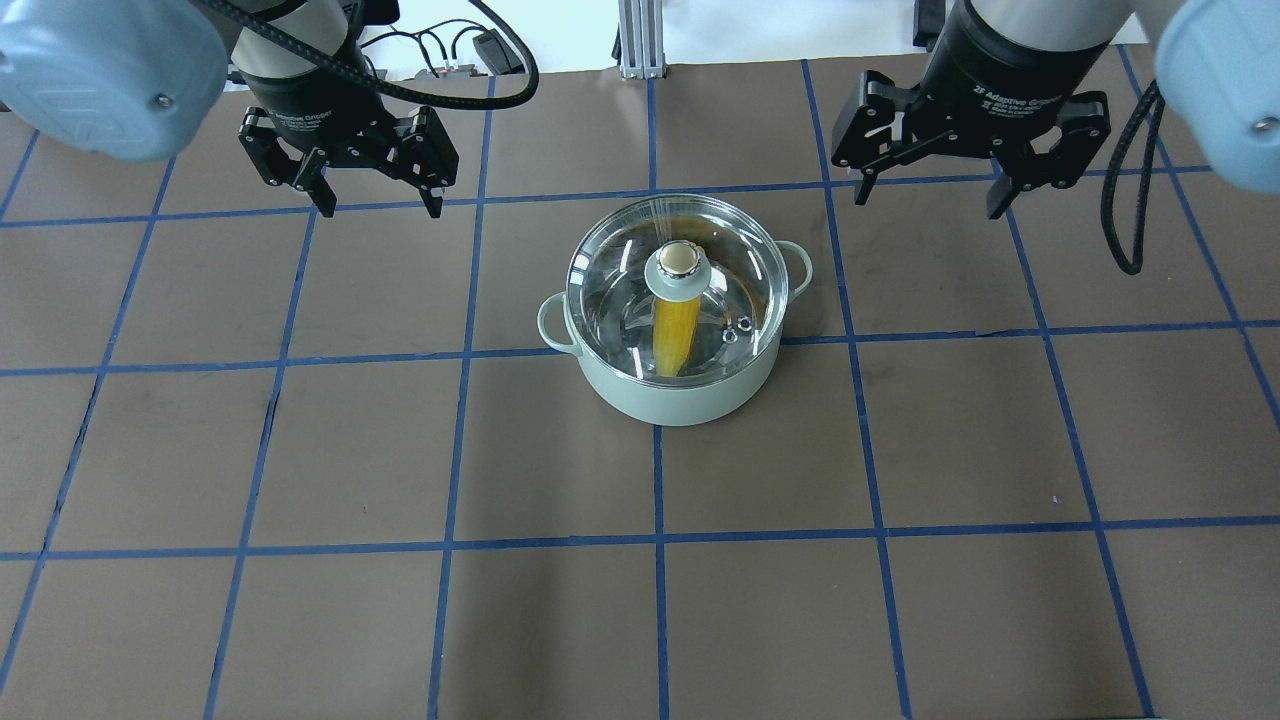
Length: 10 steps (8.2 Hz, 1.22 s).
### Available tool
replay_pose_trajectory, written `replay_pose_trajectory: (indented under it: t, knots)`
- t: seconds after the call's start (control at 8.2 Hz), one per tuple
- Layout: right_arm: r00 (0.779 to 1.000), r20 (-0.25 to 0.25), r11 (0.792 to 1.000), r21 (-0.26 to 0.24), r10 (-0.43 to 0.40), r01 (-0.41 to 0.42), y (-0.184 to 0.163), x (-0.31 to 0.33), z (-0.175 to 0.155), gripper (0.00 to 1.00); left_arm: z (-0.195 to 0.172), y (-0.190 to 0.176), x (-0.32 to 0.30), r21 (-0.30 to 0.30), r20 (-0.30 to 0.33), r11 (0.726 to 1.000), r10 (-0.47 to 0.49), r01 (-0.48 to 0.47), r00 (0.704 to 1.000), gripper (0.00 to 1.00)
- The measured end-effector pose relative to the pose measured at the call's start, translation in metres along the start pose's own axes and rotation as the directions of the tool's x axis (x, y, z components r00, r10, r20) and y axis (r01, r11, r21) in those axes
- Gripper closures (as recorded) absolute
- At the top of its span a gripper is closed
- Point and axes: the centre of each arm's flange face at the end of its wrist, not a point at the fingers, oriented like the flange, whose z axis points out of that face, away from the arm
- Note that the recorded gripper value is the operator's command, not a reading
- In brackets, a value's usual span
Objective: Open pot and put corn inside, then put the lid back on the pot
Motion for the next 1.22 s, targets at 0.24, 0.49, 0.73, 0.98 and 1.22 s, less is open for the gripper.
replay_pose_trajectory:
  t: [0.24, 0.49, 0.73, 0.98, 1.22]
  knots:
    - [1.000, -0.001, 1.000, 0.001, -0.018, 0.018, 0.0003, 0.0059, -0.0022, 0.00, 0.0000, -0.0001, -0.0001, 0.001, 0.001, 1.000, 0.000, 0.000, 1.000, 0.00]
    - [1.000, -0.002, 1.000, 0.000, -0.022, 0.022, -0.0002, 0.0068, -0.0017, 0.00, -0.0001, -0.0001, -0.0001, 0.001, 0.001, 1.000, 0.000, 0.000, 1.000, 0.00]
    - [1.000, -0.001, 1.000, 0.006, -0.025, 0.025, -0.0024, 0.0083, -0.0017, 0.00, -0.0001, -0.0001, -0.0001, 0.001, 0.001, 1.000, 0.001, -0.001, 1.000, 0.00]
    - [0.999, 0.000, 0.999, 0.016, -0.041, 0.041, -0.0042, 0.0090, -0.0024, 0.00, -0.0006, -0.0001, 0.0005, 0.001, -0.005, 1.000, 0.001, -0.001, 1.000, 0.00]
    - [0.999, 0.002, 0.999, 0.020, -0.042, 0.041, -0.0057, 0.0105, -0.0028, 0.00, -0.0018, 0.0005, 0.0005, 0.003, -0.006, 1.000, 0.001, -0.001, 1.000, 0.00]
